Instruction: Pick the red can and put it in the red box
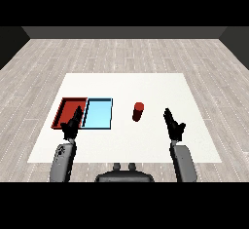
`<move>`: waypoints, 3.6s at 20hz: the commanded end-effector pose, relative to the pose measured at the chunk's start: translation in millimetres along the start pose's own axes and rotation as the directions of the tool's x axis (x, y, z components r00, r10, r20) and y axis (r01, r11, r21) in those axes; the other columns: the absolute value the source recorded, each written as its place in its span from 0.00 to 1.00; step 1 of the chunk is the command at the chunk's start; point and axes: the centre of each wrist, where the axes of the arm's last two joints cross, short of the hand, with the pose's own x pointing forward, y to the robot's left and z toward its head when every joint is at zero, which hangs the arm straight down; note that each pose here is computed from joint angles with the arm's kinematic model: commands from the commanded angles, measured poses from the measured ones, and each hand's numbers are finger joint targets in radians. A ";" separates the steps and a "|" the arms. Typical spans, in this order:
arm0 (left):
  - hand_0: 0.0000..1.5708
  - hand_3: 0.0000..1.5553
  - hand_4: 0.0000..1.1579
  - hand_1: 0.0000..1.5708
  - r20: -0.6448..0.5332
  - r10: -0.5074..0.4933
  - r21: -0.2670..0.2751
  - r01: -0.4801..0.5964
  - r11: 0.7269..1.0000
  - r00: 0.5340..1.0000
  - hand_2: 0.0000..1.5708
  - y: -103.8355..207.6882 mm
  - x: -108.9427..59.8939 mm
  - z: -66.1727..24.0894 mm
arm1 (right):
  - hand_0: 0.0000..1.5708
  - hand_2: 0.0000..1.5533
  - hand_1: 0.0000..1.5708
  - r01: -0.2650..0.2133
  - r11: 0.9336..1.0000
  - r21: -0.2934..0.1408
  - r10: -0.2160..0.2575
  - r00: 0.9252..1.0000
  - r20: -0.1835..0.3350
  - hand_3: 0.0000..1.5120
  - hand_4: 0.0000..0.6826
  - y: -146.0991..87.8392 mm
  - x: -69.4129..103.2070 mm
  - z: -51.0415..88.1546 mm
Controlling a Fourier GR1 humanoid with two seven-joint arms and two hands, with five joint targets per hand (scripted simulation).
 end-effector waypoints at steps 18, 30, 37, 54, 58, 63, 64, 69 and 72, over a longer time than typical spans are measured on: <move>0.00 0.00 0.00 0.00 0.448 0.094 -0.005 -0.103 0.995 0.889 0.00 -9.1 -29.6 -1.2 | 0.00 0.00 0.00 0.111 0.988 0.105 -0.142 0.923 0.356 0.00 0.00 -74.9 -9.3 -1.8; 0.00 0.00 0.00 0.00 0.460 0.111 -0.028 -0.110 0.994 0.881 0.00 2.6 -4.2 0.7 | 0.00 0.00 0.00 0.122 0.984 0.130 -0.161 0.921 0.355 0.00 0.00 -69.6 -5.0 -16.5; 0.00 0.00 0.00 0.00 0.472 0.101 -0.024 -0.102 0.995 0.876 0.00 3.4 -9.7 20.8 | 0.00 0.00 0.00 0.178 0.974 0.142 -0.214 0.926 0.310 0.00 0.00 -47.1 -1.2 -32.9; 0.00 0.00 0.00 0.00 0.481 0.120 -0.017 -0.128 0.992 0.869 0.00 20.5 -1.8 18.1 | 0.00 0.00 0.00 0.243 0.941 0.237 -0.295 0.931 0.216 0.00 0.00 -14.8 -8.0 -61.1; 0.00 0.00 0.00 0.00 0.466 0.137 -0.023 -0.143 0.990 0.874 0.00 -4.2 -6.4 16.6 | 0.00 0.00 0.00 0.235 0.946 0.222 -0.281 0.937 0.206 0.00 0.00 22.2 -26.1 -74.7; 0.00 0.00 0.00 0.00 0.465 0.142 -0.024 -0.148 0.989 0.874 0.00 -12.5 -3.4 15.4 | 0.00 0.00 0.00 0.239 0.944 0.228 -0.286 0.937 0.201 0.00 0.00 37.1 -29.1 -73.9; 0.00 0.00 0.00 0.00 0.476 0.155 -0.026 -0.162 0.986 0.866 0.00 1.5 -0.3 14.0 | 0.00 0.00 0.00 0.235 0.946 0.225 -0.280 0.940 0.196 0.00 0.00 26.7 -34.8 -75.5; 0.00 0.00 0.00 0.00 0.473 0.151 -0.023 -0.159 0.987 0.868 0.00 -3.2 -5.4 11.8 | 0.00 0.00 0.00 0.230 0.947 0.223 -0.275 0.940 0.202 0.00 0.00 33.0 -45.8 -85.2; 0.00 0.00 0.00 0.00 0.470 0.157 -0.026 -0.164 0.986 0.869 0.00 -9.9 -18.4 21.1 | 0.00 0.00 0.00 0.238 0.941 0.239 -0.288 0.936 0.202 0.00 0.00 45.0 -65.6 -88.0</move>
